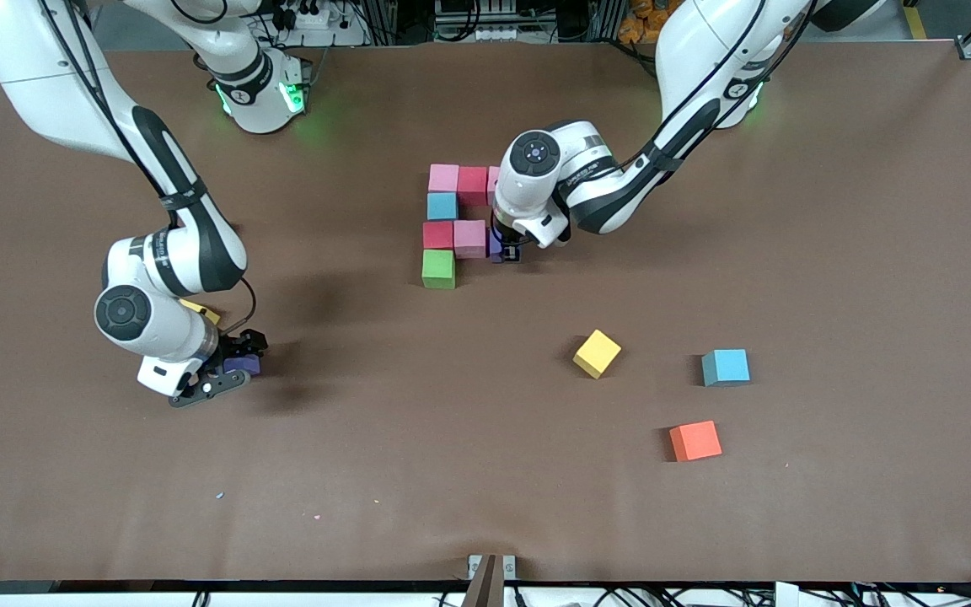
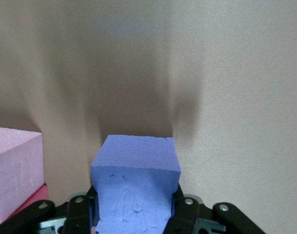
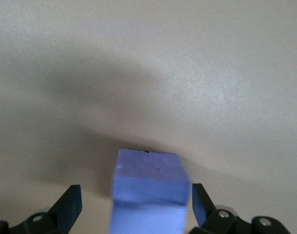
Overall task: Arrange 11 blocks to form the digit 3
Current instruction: 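Grasp the purple cube with the right gripper and lift it, then carry the purple cube to the cluster with the right gripper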
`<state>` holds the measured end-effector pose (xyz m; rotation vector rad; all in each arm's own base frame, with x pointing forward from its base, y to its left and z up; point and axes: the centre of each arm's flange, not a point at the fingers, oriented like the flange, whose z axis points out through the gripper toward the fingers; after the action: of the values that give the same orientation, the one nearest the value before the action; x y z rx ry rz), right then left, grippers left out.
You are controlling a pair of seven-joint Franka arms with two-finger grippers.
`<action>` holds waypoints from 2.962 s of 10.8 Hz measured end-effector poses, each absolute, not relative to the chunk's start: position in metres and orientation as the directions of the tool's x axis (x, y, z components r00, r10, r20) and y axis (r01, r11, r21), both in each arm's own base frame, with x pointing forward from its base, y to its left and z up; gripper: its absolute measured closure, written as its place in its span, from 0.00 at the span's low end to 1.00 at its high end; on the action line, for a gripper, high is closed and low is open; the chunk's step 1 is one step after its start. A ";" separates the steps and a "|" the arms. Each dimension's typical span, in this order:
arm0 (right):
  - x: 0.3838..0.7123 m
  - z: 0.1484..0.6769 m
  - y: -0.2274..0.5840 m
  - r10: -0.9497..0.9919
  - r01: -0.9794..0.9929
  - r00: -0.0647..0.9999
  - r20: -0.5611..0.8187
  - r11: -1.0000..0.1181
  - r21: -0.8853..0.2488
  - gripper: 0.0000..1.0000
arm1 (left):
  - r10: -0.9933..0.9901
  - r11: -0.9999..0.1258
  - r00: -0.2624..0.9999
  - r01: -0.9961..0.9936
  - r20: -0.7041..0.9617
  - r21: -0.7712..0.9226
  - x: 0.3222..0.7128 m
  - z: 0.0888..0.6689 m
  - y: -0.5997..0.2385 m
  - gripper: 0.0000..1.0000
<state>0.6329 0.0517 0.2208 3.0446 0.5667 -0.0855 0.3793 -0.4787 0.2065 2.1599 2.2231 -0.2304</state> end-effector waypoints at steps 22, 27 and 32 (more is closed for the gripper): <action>0.600 0.240 0.266 0.093 0.092 0.993 -0.074 -0.996 -0.020 0.44 | 0.988 0.019 -0.029 0.997 -0.150 -0.069 0.379 0.209 -0.483 0.00; 0.553 0.251 0.370 -0.045 -0.049 0.995 -0.084 -0.997 -0.053 0.44 | 0.985 -0.004 0.000 1.000 -0.171 -0.027 0.377 0.240 -0.493 0.00; 0.541 0.233 0.400 -0.019 -0.027 0.994 -0.109 -0.997 -0.066 0.44 | 0.986 -0.112 0.114 0.993 -0.119 0.021 0.428 0.270 -0.453 0.00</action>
<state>0.5405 0.3998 0.2333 3.2036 -0.0369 -0.1744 0.4278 -0.4526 0.2699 2.2716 2.0271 -0.1140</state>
